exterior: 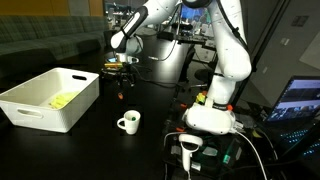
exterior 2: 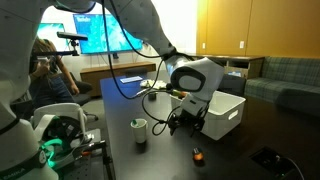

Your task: Put the towels into the basket and the marker and tape into the mug

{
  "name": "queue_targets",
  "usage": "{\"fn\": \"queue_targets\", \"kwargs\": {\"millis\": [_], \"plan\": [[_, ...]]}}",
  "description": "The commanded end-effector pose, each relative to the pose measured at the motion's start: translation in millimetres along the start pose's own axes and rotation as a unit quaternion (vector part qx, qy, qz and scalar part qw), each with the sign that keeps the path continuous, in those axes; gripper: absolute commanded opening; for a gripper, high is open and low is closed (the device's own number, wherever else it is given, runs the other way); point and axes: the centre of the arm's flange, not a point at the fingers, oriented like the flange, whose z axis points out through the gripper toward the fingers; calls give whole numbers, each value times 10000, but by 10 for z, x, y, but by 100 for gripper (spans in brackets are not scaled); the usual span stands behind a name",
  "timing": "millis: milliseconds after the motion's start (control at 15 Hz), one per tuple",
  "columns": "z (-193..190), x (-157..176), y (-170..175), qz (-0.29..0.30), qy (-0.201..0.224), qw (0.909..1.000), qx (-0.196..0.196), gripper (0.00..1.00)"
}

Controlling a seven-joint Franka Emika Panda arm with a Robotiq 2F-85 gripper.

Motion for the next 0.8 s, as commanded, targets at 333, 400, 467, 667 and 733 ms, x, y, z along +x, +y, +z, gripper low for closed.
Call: {"fn": "queue_targets", "kwargs": {"millis": [333,400,467,667,733], "plan": [[6,-558,-26,-2136,820,9726,-423,100],[16,-600,-42,-2368,919,9661,-459,100],[28,-633,-59,-2604,1020,9588,-493,100],[103,-667,-145,-3297,1324,9330,-566,100],[155,-658,-167,-3520,1422,9232,-593,100]]}}
